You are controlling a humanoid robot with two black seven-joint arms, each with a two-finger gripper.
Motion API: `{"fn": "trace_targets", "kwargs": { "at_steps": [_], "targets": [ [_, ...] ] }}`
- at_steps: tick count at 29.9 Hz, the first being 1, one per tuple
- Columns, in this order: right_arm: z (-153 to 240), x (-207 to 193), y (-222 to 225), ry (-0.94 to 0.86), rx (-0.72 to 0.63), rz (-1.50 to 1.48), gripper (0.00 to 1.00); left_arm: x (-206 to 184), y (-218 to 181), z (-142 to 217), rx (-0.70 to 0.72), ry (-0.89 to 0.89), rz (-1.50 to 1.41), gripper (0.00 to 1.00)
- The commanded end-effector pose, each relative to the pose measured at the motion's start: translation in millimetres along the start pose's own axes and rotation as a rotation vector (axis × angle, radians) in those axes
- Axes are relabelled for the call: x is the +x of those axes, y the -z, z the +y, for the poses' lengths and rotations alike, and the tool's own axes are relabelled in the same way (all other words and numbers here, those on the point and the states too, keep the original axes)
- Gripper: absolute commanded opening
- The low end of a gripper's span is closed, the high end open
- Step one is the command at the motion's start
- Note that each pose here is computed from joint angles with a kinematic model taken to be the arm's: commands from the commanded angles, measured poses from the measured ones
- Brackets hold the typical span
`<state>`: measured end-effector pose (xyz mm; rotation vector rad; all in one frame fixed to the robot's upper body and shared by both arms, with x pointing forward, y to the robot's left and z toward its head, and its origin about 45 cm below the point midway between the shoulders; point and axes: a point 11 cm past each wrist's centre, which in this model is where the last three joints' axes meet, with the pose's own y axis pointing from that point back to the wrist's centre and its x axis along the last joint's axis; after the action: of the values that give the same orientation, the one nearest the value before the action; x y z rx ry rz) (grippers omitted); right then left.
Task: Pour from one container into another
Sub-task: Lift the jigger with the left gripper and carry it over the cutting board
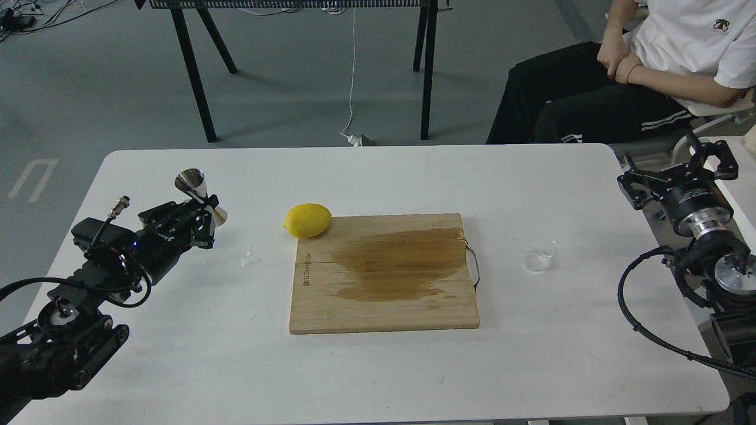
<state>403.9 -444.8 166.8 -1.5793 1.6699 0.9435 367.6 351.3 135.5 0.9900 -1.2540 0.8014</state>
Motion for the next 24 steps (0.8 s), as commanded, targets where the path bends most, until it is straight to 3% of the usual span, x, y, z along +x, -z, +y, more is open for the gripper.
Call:
{"fn": "trace_targets", "kwargs": {
  "at_steps": [1, 4, 7, 10, 13, 24],
  "targets": [
    [1.7, 1.1, 8.7, -0.003, 0.009, 0.014, 1.00, 47.5, -30.9, -29.3, -0.118, -0.042, 0.007, 0.05],
    [3.9, 1.4, 22.5, -0.006, 0.026, 0.032, 1.00, 85.0, -68.7, -51.0, -0.235, -0.058, 0.019, 0.05],
    [7.2, 3.6, 34.2, -0.013, 0.040, 0.049, 1.00, 96.4, -101.1, -64.3, -0.322, -0.038, 0.016, 0.04],
    [11.9, 7.7, 43.8, -0.025, 0.047, 0.066, 1.00, 84.6, -168.5, -83.9, -0.469, 0.005, 0.006, 0.04],
    [17.6, 14.4, 46.7, -0.041, 0.051, 0.071, 1.00, 66.8, -211.1, -89.6, -0.548, 0.042, 0.027, 0.04],
    [20.6, 17.4, 46.8, -0.047, 0.050, 0.071, 1.00, 10.8, -234.1, -95.3, -0.512, 0.171, 0.064, 0.04]
  ]
}}
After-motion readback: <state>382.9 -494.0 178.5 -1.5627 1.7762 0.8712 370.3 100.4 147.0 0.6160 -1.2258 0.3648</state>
